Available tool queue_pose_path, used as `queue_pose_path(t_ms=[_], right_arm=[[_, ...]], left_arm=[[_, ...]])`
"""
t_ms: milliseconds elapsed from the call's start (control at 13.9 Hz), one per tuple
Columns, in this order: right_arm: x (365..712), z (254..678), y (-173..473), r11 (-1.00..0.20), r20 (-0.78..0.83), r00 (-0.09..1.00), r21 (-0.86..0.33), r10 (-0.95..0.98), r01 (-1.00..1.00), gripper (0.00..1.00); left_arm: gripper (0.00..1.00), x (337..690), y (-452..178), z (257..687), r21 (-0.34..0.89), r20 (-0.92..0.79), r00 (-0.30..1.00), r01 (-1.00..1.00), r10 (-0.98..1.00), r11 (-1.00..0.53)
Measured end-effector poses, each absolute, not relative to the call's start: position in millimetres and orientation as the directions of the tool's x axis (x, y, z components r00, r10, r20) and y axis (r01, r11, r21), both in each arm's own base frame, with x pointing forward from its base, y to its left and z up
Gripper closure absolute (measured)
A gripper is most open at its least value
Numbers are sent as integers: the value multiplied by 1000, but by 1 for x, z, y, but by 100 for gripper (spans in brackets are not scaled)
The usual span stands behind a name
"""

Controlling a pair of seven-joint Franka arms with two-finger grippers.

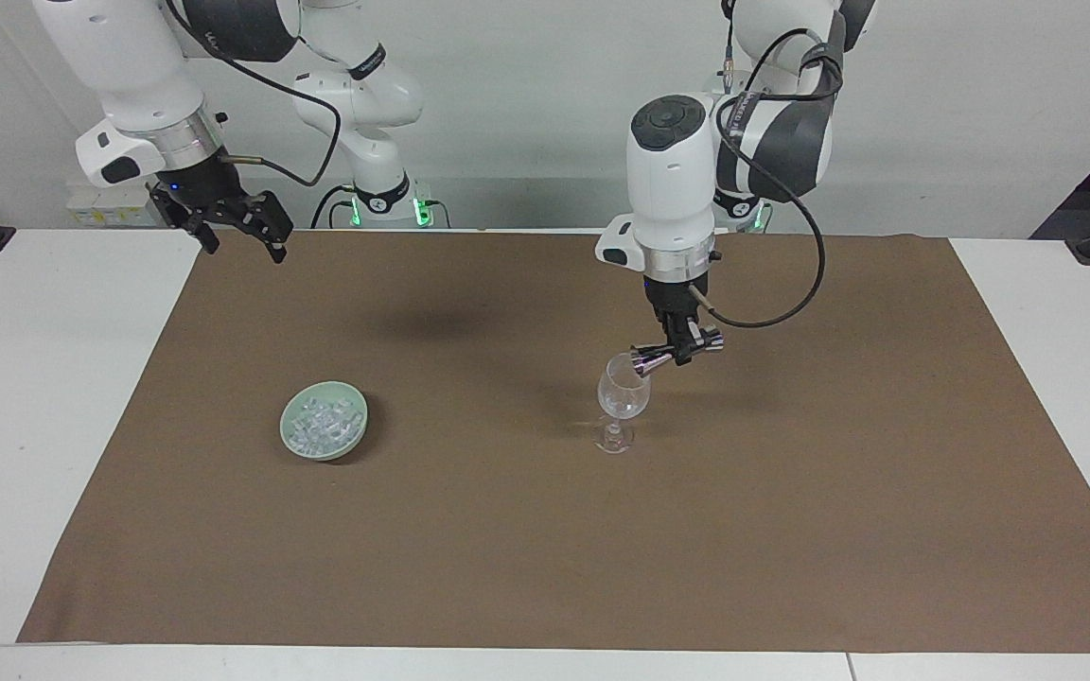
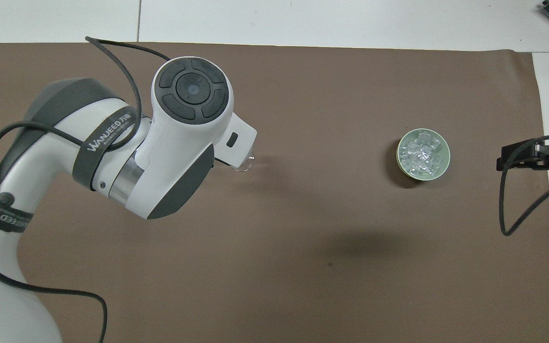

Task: Pour wine and add ice with both arms
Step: 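Tilt the metal cup over the wine glass with the left gripper, then draw the left gripper back while the right gripper reaches the ice bowl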

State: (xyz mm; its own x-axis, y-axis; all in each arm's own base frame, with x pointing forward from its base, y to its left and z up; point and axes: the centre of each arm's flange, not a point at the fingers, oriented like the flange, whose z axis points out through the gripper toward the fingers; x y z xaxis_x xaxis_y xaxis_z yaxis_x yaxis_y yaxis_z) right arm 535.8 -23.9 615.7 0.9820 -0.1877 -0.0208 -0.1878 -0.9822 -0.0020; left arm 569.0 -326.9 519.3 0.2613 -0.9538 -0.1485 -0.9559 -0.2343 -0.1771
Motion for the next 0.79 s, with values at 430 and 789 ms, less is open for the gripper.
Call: queue_pose_path(t_ms=[430,789], right_arm=[[536,616,-24,-982,-21,982,-2,-188,-188,0],[542,594,-23,-984,-29,984,0,-177,-177,0]], left_arm=[[78,609,-218,547,-83,-41,249,-966,-968,-245],[78,641,-82,532,47,190,189,-982,-964,-183]])
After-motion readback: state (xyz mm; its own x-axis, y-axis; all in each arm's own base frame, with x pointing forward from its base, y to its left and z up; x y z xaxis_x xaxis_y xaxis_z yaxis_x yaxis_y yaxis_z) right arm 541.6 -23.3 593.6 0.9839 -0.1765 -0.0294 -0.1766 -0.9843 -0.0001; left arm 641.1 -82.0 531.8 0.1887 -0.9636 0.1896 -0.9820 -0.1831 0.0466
